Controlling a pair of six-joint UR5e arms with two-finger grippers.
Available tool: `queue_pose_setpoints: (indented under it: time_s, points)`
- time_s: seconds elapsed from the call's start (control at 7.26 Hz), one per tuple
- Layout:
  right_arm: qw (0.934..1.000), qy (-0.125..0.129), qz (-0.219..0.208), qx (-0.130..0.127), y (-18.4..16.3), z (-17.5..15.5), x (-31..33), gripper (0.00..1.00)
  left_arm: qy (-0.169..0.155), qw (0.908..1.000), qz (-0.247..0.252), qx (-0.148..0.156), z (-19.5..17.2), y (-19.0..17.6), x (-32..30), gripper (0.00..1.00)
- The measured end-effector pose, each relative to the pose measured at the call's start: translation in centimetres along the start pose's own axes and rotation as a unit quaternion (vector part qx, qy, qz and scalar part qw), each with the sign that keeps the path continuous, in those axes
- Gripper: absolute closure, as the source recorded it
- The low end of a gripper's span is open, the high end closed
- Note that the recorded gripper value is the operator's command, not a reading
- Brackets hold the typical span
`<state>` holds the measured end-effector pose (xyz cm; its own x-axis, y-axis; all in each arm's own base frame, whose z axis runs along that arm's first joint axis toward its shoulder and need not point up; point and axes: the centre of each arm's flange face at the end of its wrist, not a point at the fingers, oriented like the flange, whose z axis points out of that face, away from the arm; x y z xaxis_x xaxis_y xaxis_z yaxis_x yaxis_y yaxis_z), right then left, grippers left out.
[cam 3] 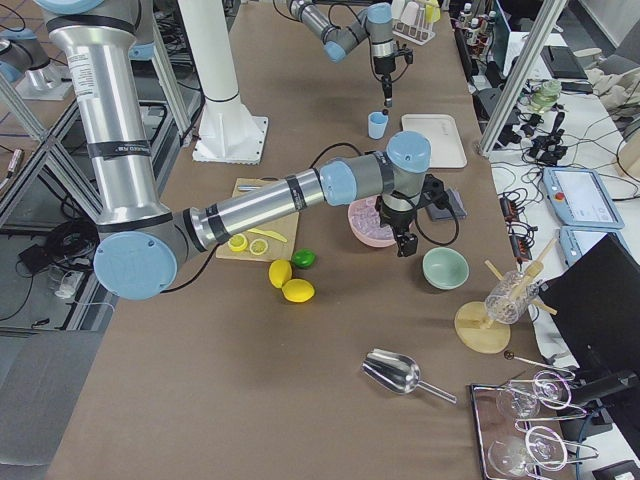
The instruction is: Put ice and cherries in cup
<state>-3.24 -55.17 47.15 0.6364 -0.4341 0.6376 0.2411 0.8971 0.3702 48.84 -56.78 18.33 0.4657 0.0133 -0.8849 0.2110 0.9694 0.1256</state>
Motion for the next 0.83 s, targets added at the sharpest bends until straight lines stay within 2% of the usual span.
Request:
queue_pose_setpoints:
  time_s: [0.14,0.28,0.55,0.83]
  points:
    - [1.0,0.001,0.0,0.0,0.0,0.0,0.0,0.01,0.001,1.0,-0.001,-0.004,0.4,0.6,0.2,0.1]
    - [1.0,0.001,0.0,-0.001,0.0,0.1,0.1,0.01,0.001,1.0,0.0,-0.007,0.8,1.1,0.3,0.02]
    - [1.0,0.002,0.001,-0.001,0.1,0.1,0.2,0.01,0.002,0.9999,0.003,-0.011,1.2,1.6,0.4,0.02]
    - [1.0,0.003,0.0,-0.001,-0.1,0.0,0.1,0.01,0.0,1.0,-0.006,0.001,-0.5,-0.6,-0.9,0.02]
